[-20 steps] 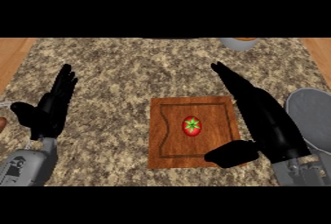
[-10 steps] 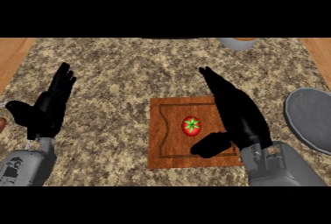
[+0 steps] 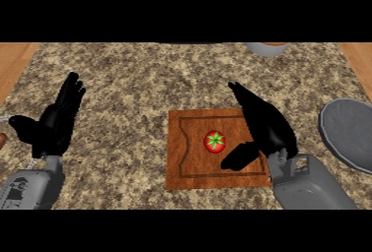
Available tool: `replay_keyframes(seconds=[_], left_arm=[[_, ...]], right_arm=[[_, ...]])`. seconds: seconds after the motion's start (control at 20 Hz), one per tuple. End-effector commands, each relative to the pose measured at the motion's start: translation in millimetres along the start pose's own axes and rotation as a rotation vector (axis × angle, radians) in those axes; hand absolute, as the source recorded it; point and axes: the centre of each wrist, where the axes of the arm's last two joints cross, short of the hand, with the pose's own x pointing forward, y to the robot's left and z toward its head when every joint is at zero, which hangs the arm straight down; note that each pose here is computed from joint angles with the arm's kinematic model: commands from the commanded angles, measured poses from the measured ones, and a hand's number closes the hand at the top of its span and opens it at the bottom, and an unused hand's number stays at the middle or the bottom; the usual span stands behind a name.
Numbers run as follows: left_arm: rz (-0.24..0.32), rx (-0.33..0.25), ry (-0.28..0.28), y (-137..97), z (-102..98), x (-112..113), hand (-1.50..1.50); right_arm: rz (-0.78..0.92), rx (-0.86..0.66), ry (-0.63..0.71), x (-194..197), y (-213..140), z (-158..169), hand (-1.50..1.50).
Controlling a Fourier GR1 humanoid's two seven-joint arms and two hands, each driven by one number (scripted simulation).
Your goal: Pick the tomato from the cutting board and place it in the pan
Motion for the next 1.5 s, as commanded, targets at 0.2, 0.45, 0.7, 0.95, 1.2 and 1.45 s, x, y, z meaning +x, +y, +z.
replay_keyframes(seconds=[0.2, 0.45, 0.7, 0.95, 1.2, 1.45], left_arm=[[0.006, -0.008, -0.002, 5, -11, 2, 0.0], [-0.002, -0.006, -0.006, -2, -14, 14, 0.0], [-0.006, -0.014, -0.005, -5, -3, 11, 0.0], [-0.012, -0.003, -0.003, 1, -14, 6, 0.0], [-0.005, -0.007, -0.011, 1, 2, 9, 0.0], [-0.001, 0.006, -0.008, -27, -4, 9, 0.0]], right_arm=[[0.041, 0.116, -0.015, -6, 21, -10, -1.5], [0.08, 0.127, 0.012, 6, 29, -18, -1.5], [0.181, 0.154, 0.062, -16, 64, -20, -1.5], [0.264, 0.181, 0.127, 5, 50, -38, -1.5], [0.258, 0.213, 0.148, -1, 55, -44, -1.5], [0.257, 0.234, 0.142, 13, 73, -63, -1.5]])
